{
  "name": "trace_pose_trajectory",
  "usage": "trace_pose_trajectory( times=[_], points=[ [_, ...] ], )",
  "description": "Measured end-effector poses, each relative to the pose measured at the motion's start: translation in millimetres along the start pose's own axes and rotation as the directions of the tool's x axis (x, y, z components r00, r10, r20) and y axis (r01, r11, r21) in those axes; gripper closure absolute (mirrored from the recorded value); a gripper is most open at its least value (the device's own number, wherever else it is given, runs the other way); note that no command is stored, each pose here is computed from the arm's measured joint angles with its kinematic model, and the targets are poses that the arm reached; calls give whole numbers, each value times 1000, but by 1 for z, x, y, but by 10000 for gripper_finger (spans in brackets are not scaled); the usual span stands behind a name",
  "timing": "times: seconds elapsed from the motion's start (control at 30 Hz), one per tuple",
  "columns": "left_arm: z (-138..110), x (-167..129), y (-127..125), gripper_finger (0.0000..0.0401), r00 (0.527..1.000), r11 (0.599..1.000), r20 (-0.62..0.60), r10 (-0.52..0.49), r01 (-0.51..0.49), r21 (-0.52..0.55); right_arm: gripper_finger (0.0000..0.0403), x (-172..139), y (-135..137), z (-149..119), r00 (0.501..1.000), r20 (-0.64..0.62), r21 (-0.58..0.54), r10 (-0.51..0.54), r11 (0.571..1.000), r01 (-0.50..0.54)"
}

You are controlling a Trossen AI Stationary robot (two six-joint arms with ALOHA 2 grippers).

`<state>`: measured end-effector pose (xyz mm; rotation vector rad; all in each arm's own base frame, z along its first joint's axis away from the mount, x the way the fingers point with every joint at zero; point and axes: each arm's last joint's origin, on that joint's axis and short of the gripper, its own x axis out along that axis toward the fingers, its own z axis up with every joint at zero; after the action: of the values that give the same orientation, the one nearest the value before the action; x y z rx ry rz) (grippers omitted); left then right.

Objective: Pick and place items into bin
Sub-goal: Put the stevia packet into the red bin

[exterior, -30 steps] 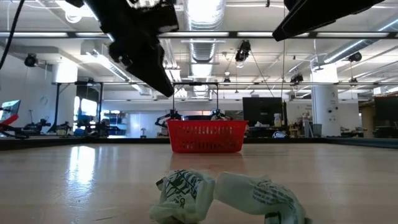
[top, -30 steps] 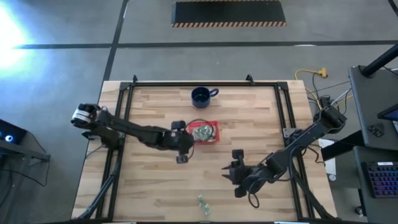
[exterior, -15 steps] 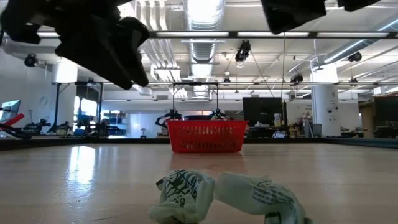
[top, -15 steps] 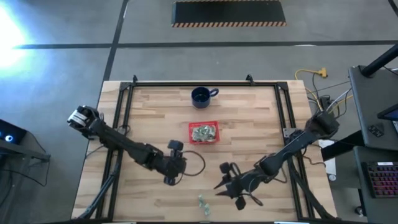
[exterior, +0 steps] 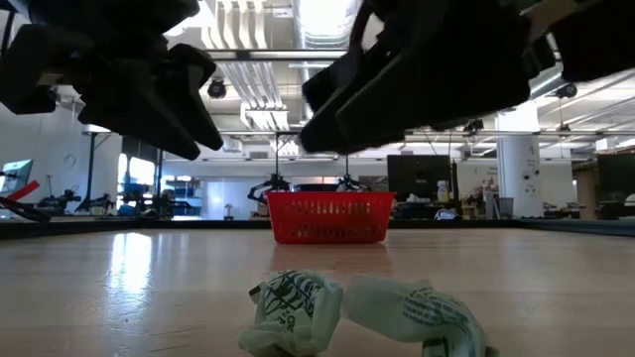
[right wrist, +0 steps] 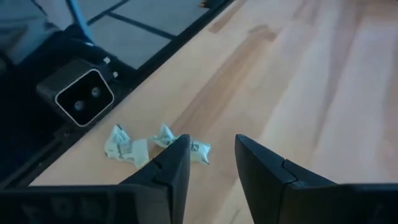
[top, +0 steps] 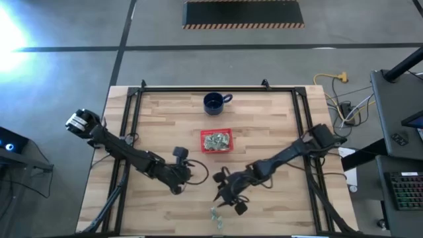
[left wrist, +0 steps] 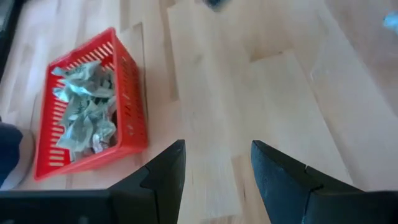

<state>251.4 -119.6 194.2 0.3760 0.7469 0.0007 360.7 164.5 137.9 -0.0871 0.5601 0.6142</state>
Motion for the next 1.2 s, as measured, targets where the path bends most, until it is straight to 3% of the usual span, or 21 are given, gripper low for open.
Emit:
trace_pose_trajectory(
  times=[0.3,0.6,1.2],
  points=[
    [-13,-17,9,235,997,991,79,-2,13,-135,270,35,-10,-6,995,-69,0,78,997,-78],
    [-18,-25,7,235,993,988,120,-19,37,-149,272,52,-16,-9,987,-137,35,83,996,-78],
    [-21,-26,5,235,993,987,113,-24,41,-155,343,50,-21,-15,984,-167,42,67,997,-61]
  ],
)
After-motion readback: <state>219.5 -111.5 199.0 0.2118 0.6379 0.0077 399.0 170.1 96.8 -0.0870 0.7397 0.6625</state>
